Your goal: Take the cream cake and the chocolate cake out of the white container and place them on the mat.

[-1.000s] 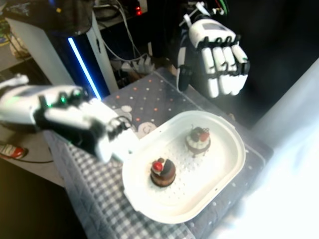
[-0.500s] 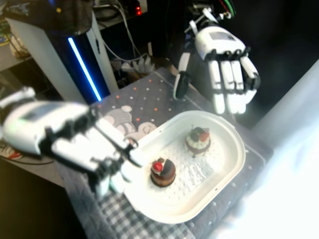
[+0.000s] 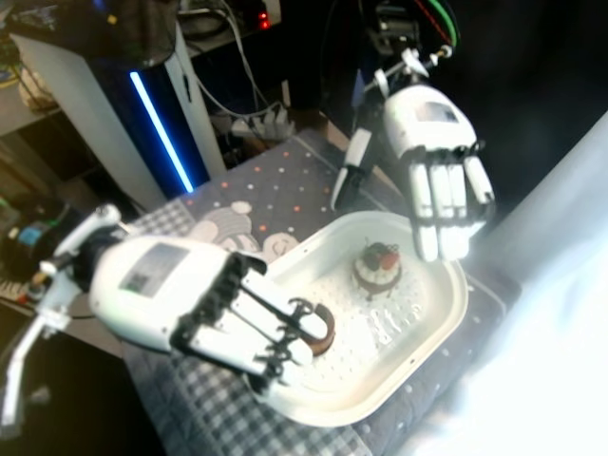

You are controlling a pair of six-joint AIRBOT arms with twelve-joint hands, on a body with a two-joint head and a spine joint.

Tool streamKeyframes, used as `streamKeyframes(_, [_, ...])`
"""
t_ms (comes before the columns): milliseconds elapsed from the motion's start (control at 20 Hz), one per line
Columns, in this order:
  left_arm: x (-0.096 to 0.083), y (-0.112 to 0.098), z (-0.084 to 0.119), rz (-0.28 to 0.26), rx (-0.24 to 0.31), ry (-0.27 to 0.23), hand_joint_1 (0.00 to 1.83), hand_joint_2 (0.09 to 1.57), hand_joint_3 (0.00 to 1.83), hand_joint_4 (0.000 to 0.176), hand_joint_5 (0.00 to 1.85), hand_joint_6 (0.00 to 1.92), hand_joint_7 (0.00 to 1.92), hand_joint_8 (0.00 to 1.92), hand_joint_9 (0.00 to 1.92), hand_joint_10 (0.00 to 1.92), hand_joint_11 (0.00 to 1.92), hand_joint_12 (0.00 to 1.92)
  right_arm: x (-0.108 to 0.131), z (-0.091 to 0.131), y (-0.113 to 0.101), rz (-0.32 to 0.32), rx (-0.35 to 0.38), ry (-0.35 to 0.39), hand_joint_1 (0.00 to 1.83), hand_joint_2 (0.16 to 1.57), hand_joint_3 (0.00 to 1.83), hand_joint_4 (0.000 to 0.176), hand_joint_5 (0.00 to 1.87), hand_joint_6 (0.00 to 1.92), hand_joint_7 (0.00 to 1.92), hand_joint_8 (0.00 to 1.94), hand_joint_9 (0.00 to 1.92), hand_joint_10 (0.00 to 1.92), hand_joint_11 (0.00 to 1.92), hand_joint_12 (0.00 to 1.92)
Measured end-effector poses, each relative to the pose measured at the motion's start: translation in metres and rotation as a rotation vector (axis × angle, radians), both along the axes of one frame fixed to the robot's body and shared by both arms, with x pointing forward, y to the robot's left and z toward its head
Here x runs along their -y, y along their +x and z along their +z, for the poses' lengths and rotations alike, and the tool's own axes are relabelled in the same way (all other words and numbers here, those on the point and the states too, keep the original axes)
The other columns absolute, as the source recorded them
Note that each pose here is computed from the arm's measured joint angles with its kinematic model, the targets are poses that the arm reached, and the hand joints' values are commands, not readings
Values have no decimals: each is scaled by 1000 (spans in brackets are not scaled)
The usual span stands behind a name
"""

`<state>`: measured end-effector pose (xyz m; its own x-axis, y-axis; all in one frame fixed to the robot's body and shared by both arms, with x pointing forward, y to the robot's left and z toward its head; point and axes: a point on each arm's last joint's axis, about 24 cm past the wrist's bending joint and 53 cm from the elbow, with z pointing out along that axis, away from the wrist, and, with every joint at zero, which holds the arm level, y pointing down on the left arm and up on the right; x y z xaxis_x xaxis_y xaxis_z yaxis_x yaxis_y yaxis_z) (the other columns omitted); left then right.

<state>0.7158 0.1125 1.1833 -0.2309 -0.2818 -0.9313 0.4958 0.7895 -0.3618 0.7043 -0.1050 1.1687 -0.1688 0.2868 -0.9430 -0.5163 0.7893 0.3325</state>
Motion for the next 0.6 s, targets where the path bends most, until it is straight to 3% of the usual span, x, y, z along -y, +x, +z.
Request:
streamKeyframes(200, [-3, 6, -18, 12, -47, 24, 802, 846, 3, 0, 305, 6, 352, 10, 419, 32, 0, 1307, -4, -19, 11, -10, -64, -10, 666, 865, 0, 0, 568, 3, 721, 11, 741, 177, 267, 1490])
streamKeyframes(450, [-2, 4, -40, 9, -105, 46, 822, 865, 5, 0, 315, 5, 386, 14, 446, 37, 0, 1353, -11, -26, 11, -1, -86, -13, 738, 868, 0, 0, 546, 0, 734, 10, 735, 209, 258, 1500])
streamKeyframes(600, [0, 2, -53, 7, -135, 59, 806, 879, 6, 0, 347, 12, 424, 20, 469, 48, 0, 1419, -16, -31, 11, 7, -99, -20, 722, 863, 0, 0, 537, 0, 687, 0, 673, 174, 208, 1408])
